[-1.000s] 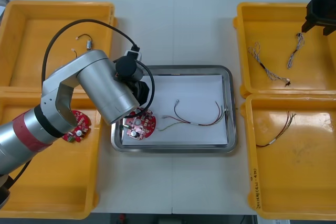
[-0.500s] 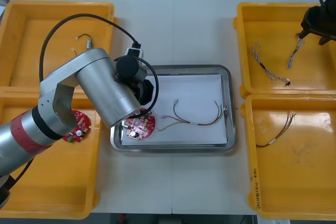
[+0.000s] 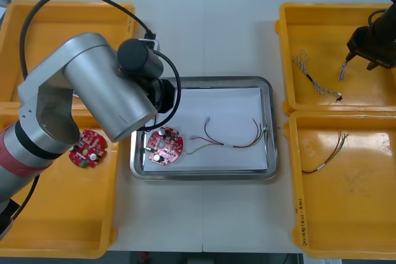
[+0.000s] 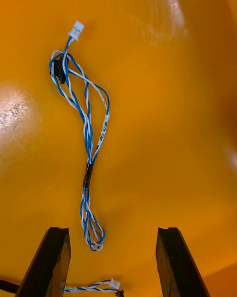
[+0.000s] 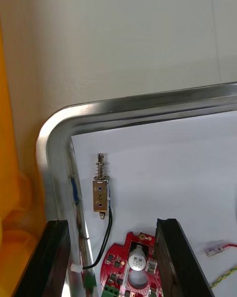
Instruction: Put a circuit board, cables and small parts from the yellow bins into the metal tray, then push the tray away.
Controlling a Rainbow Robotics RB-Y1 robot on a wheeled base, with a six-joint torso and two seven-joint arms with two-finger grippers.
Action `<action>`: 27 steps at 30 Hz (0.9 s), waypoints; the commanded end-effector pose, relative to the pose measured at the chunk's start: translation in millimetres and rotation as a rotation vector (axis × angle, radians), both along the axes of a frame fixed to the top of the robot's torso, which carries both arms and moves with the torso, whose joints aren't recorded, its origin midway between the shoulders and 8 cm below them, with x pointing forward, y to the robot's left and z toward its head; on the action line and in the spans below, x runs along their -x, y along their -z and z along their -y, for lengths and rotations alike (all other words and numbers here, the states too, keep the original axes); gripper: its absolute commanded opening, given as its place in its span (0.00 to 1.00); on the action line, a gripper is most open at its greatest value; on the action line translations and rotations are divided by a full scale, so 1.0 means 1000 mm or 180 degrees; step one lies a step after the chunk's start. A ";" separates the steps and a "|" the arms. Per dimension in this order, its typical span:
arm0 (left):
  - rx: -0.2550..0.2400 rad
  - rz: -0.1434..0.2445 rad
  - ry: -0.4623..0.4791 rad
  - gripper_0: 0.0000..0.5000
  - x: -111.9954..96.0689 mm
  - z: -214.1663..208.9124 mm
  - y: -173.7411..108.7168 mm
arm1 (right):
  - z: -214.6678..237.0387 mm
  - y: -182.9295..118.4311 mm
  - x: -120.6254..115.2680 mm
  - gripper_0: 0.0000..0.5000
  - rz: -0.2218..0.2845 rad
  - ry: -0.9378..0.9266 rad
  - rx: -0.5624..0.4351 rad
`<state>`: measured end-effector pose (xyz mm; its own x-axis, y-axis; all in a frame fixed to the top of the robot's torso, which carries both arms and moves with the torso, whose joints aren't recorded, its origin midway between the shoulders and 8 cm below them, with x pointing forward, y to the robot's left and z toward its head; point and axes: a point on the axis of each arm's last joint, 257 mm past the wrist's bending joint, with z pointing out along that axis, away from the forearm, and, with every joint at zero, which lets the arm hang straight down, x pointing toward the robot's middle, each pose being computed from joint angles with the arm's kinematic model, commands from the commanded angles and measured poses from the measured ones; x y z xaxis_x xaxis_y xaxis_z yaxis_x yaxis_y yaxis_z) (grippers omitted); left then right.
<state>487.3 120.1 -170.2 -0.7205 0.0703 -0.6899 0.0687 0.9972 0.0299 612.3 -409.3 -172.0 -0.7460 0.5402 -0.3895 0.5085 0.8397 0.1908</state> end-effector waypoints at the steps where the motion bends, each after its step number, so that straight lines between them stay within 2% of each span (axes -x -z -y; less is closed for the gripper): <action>1: 0.0113 0.0041 0.0014 1.00 0.003 -0.015 -0.034 | -0.022 -0.031 -0.024 1.00 0.0266 0.0129 -0.0178; 10: 0.0095 0.0053 0.0139 1.00 -0.003 -0.062 -0.077 | -0.028 -0.023 -0.032 1.00 0.0352 0.0284 -0.0235; 12: 0.0073 0.0044 0.0166 1.00 -0.003 -0.076 -0.086 | -0.024 -0.016 -0.038 1.00 0.0424 0.0314 -0.0220; 16: 0.0033 -0.0038 0.0211 1.00 -0.004 -0.099 -0.093 | -0.023 -0.007 -0.038 1.00 0.0431 0.0332 -0.0217; 27: -0.0315 -0.0218 0.0352 1.00 -0.014 -0.167 -0.098 | -0.027 0.006 -0.033 1.00 0.0356 0.0399 -0.0283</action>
<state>500.2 253.3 -80.6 -0.7684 0.0556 -0.6375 0.0874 0.9960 -0.0184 629.7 -396.6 -202.2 -0.6637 0.6291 -0.4046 0.5734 0.7753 0.2648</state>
